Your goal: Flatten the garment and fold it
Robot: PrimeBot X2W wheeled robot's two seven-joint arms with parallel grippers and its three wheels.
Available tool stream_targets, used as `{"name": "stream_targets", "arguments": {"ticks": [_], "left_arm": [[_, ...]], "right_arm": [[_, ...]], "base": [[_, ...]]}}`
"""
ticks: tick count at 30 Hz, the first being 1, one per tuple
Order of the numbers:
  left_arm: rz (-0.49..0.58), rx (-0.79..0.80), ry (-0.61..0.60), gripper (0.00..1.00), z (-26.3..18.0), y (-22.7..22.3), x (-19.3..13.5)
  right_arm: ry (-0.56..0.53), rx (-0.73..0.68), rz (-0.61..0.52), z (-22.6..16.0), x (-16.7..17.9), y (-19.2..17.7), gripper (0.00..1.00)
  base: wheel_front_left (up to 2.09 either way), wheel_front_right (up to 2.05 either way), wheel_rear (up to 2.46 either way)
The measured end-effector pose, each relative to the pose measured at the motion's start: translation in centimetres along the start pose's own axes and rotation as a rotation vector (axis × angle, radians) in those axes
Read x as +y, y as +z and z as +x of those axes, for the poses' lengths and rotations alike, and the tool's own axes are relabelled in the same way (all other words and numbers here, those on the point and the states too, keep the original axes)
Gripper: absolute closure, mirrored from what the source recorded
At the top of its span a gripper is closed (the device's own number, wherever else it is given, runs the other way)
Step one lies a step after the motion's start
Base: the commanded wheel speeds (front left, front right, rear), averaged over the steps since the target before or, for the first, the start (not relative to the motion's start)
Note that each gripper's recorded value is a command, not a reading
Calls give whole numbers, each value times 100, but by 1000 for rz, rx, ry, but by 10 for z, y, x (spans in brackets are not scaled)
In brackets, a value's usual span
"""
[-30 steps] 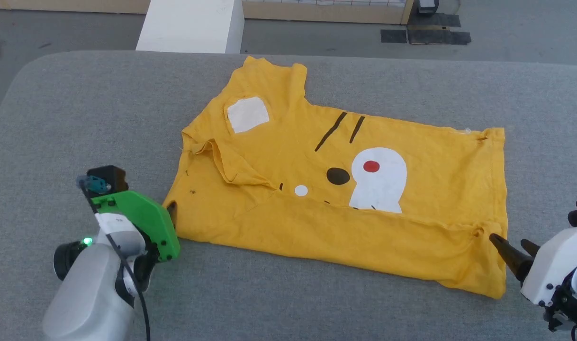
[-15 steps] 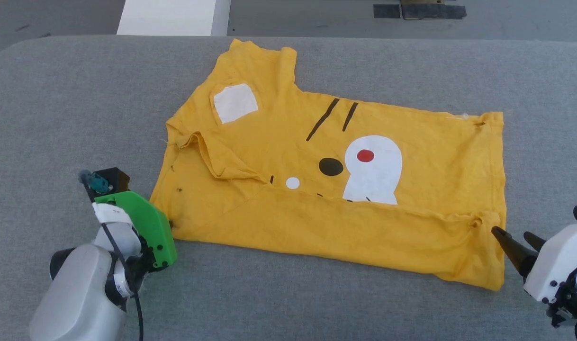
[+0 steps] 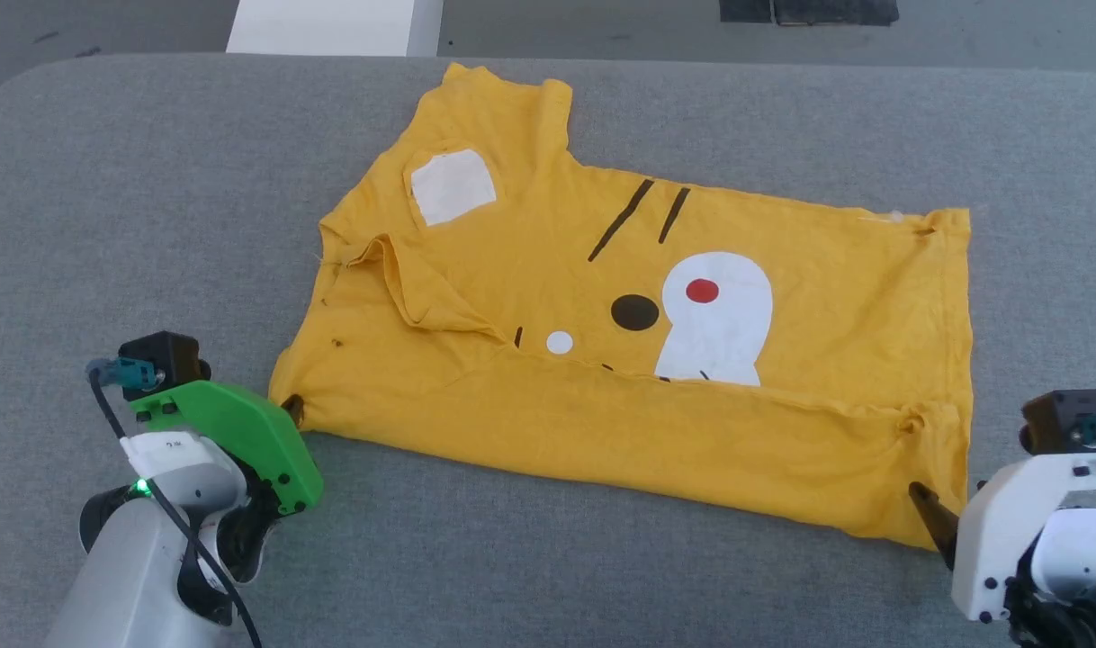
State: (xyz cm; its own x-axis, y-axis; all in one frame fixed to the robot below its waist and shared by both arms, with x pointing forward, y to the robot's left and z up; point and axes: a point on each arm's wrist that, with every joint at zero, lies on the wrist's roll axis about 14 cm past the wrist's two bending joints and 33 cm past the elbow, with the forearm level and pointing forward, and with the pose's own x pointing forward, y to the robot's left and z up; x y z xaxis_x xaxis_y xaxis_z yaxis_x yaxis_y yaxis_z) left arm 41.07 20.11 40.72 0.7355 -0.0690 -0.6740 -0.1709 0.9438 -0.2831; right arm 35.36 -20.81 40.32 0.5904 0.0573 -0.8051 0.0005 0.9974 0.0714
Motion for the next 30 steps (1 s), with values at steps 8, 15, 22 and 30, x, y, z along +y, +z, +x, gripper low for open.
{"name": "stream_targets", "arguments": {"ticks": [8, 15, 22, 30], "left_arm": [[9, 23, -12, 100, 4, -7, -5], [1, 37, -2, 100, 6, -12, -2], [-32, 19, -14, 100, -3, -9, -1], [-9, -93, -49, 100, -41, 28, -6]], "right_arm": [[-46, 106, -50, 24, -4, -20, 0], [-21, 149, -81, 34, 3, -25, 79], [21, 94, -63, 26, 5, -10, 100], [14, -11, -79, -13, -9, 27, 100]], "base": [[0, 0, 0], [0, 0, 0], [0, 0, 0], [0, 0, 0]]}}
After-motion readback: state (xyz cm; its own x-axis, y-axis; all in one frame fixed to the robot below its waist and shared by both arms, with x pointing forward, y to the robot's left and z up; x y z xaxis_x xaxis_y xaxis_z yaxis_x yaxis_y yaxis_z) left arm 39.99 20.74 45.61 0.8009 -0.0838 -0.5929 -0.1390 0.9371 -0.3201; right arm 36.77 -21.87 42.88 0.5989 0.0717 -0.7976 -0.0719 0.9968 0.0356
